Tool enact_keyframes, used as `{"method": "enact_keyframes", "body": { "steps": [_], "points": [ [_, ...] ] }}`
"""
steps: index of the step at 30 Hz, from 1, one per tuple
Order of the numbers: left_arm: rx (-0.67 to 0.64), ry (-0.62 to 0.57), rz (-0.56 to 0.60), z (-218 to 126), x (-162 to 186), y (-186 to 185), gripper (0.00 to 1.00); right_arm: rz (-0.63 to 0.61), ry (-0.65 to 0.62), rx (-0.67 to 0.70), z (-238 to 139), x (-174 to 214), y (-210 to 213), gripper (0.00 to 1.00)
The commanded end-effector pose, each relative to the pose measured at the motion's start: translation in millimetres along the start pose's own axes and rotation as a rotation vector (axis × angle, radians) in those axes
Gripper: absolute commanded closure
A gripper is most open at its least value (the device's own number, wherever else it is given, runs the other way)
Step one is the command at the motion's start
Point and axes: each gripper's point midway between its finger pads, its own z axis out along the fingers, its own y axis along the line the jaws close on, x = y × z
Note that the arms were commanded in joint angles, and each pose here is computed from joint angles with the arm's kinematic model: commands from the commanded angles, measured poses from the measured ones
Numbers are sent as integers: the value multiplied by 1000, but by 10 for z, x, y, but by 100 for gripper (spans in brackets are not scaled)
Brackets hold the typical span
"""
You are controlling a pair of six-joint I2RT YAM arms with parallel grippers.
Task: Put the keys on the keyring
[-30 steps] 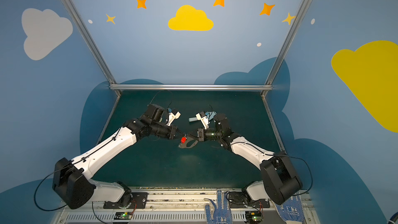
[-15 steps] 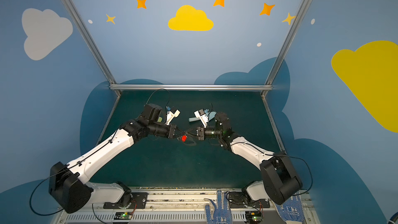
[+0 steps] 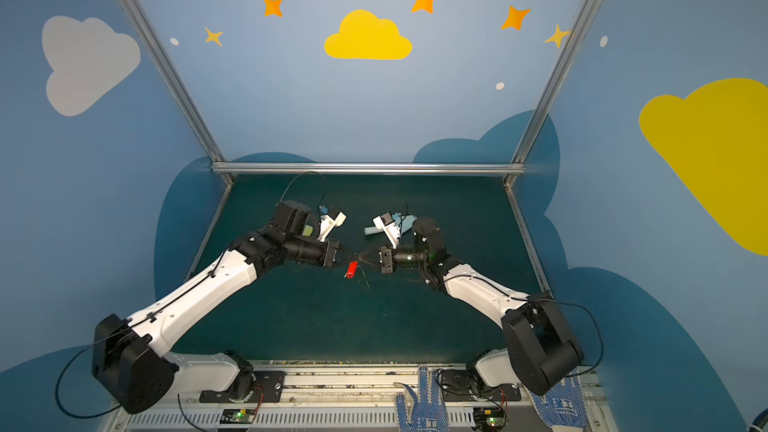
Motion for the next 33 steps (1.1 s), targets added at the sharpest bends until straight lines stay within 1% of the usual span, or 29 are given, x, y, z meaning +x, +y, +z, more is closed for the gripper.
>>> {"method": "enact_keyframes", "body": {
  "steps": [1,5,7,10,12,13,14,19,23,28,30,33],
  "points": [
    [15,-47,47,-36,-85,-79,96,-52,-3,44,-25,-48,73,100],
    [-21,-50,23,-26,-70,26,96,-70,3,157,-96,-37,-14,100],
    [-37,-55,9,-26,-73,72,92,-82,15,208,-128,-25,-38,100],
    [-43,-67,-6,-34,-92,98,78,-108,30,287,-167,-9,-75,100],
    [-50,-75,-19,-45,-104,114,65,-136,50,333,-178,13,-92,100],
    [-50,-82,-22,-57,-115,116,60,-147,63,351,-183,30,-101,100],
    [-47,-89,-22,-73,-130,109,59,-155,70,363,-186,33,-107,100],
    [-3,-95,-13,-96,-147,21,57,-197,95,360,-177,53,-57,100],
    [53,-53,-3,-57,-104,-56,59,-232,104,310,-155,57,51,100],
    [109,3,-3,16,-48,-109,55,-265,104,236,-138,58,202,100],
    [139,22,4,37,-30,-155,55,-273,102,214,-135,57,246,100],
    [145,42,8,69,1,-161,53,-284,97,186,-131,46,308,100]
  ]
}}
